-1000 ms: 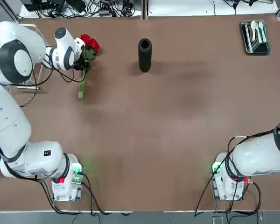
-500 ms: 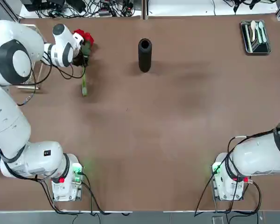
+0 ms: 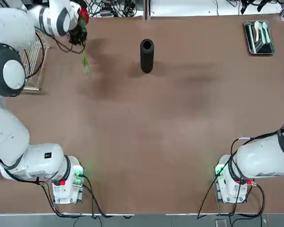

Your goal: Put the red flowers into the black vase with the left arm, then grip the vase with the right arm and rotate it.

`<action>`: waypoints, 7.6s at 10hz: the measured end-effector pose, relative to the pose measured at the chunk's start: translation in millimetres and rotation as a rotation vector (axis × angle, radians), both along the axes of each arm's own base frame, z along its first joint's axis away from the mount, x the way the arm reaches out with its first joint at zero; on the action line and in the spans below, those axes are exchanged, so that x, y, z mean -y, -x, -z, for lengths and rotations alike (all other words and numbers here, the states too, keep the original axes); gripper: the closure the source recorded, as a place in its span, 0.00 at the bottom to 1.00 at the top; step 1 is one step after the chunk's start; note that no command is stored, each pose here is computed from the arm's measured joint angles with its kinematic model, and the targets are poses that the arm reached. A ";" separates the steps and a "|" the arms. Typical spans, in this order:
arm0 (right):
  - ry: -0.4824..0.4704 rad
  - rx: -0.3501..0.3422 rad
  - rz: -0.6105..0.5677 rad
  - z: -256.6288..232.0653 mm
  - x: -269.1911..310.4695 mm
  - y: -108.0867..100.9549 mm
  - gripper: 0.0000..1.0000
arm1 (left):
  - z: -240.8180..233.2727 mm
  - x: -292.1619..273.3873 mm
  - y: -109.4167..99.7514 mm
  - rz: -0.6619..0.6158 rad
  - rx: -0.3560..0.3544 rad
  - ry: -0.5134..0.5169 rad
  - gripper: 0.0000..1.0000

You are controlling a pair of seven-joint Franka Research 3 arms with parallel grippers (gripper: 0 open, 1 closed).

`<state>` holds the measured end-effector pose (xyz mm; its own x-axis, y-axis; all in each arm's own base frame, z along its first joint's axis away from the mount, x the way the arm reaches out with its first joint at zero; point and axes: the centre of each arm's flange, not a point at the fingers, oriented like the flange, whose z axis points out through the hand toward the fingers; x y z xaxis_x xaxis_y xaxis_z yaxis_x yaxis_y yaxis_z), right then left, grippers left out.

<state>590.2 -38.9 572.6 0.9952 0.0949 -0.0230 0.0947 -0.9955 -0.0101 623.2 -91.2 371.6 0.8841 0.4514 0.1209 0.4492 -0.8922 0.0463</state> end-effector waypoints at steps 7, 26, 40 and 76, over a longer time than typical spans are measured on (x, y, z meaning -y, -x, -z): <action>0.002 0.011 0.033 -1.7 18.8 0.6 0.00 | -165.5 132.8 0.7 -0.398 0.302 -0.258 0.92; 0.000 0.011 0.018 6.4 10.1 2.1 0.00 | -78.3 452.5 121.7 -0.115 1.139 -0.499 0.92; -0.001 -0.001 0.008 11.9 4.2 2.5 0.00 | -34.9 487.4 144.3 -0.101 1.191 -0.461 0.92; -0.002 -0.018 0.011 22.0 5.0 3.9 0.00 | 113.9 497.5 169.7 -0.077 1.192 -0.563 0.92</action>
<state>586.4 -43.9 550.6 0.9957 0.0837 -0.0406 0.0832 -0.9964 -0.0139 453.5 -588.7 257.7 0.0800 0.1281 0.9885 0.4420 -0.8935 0.0800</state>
